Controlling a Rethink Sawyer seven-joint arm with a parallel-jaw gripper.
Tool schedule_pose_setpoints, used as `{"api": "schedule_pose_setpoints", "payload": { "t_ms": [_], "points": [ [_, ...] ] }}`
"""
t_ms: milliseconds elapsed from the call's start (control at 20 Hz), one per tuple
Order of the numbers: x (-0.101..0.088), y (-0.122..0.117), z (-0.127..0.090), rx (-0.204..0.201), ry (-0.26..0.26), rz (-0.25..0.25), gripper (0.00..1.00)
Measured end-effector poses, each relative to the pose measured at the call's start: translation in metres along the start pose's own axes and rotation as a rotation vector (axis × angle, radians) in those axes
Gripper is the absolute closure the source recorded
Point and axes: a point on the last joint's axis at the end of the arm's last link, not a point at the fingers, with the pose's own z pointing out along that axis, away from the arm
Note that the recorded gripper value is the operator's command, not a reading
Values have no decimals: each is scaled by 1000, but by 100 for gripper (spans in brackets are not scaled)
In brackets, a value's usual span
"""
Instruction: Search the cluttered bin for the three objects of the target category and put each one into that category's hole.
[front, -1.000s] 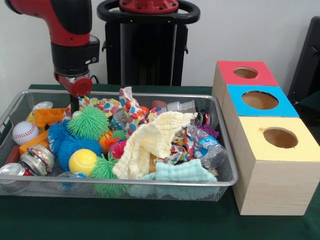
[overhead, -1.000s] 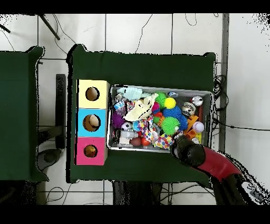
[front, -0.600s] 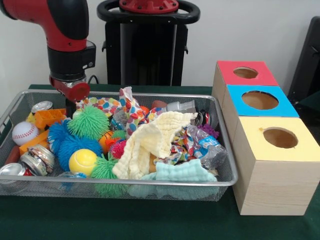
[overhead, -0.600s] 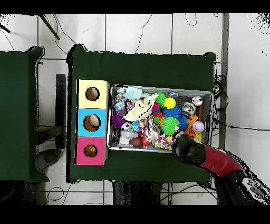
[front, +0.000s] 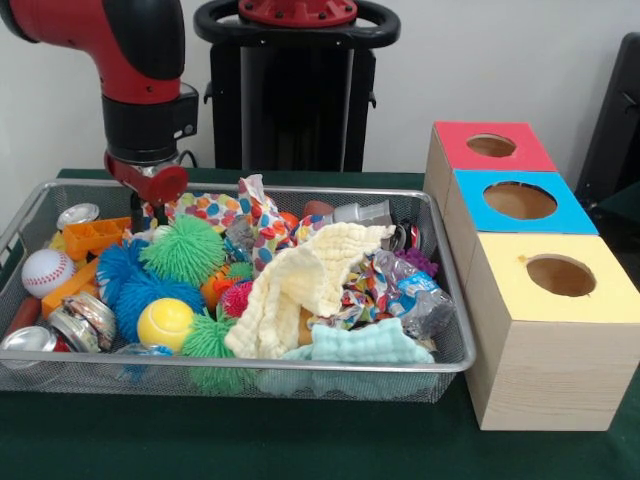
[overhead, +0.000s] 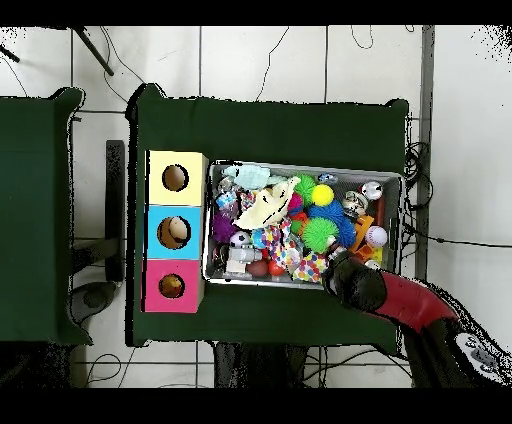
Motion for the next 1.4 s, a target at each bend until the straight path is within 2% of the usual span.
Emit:
{"api": "schedule_pose_setpoints", "payload": {
  "t_ms": [350, 400, 600, 850, 1100, 1250, 1400],
  "points": [
    [0, 2, -1, 0, -2, -5, 0],
    [1, 4, -1, -1, -2, -9, 100],
    [4, 6, -1, 1, -2, -25, 100],
    [14, 12, 3, 7, 3, -73, 100],
    [16, 11, 4, 9, 4, -85, 100],
    [14, 10, 4, 4, 5, -78, 100],
    [-4, 9, 4, -8, 32, -51, 100]
  ]
}}
